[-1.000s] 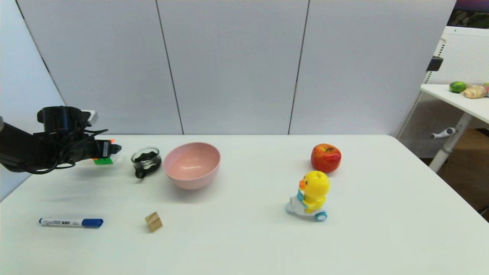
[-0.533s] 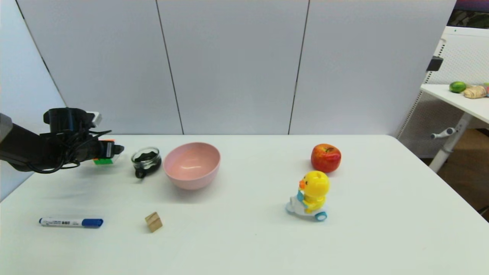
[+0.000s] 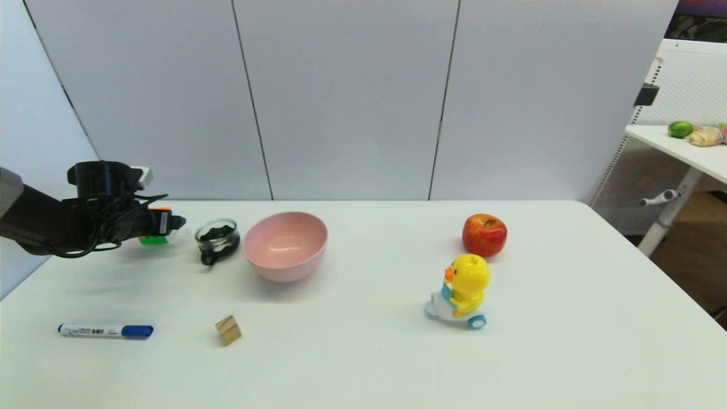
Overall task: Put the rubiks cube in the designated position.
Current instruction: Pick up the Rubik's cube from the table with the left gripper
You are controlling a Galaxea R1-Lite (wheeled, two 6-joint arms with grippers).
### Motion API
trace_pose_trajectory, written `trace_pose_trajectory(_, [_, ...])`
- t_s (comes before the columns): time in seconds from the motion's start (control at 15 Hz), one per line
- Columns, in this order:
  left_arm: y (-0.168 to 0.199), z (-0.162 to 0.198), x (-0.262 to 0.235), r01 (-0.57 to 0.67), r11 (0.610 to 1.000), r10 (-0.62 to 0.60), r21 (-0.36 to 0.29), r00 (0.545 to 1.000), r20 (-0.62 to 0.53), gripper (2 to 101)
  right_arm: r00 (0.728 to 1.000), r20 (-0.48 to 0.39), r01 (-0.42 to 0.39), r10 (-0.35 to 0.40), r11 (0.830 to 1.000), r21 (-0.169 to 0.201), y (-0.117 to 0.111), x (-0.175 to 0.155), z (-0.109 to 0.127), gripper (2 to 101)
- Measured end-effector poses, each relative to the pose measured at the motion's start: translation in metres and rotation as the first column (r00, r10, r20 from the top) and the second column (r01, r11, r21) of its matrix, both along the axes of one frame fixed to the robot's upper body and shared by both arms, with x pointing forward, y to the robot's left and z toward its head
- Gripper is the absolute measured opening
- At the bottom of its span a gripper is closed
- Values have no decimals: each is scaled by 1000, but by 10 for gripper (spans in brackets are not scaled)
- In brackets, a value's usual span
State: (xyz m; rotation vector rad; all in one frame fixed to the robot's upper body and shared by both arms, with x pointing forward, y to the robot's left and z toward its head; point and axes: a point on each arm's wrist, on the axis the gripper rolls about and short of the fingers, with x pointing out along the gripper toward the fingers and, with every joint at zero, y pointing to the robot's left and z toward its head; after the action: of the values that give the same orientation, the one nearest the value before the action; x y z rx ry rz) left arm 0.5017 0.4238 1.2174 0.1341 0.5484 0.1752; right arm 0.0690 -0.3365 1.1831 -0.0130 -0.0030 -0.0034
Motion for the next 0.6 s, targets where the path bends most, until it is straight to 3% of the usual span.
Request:
trace_pose_trajectory(0.27, [0,0,1,-6,1000,6,-6,1000,5,979,1000,0,0,0,1000,0,0,0,0,971])
trace_pose_trajectory(0.6, [-1,2,2,-7,1000,7,-11,1000,17,576,1000,-1,0,0,1000,0,0,0,0,971])
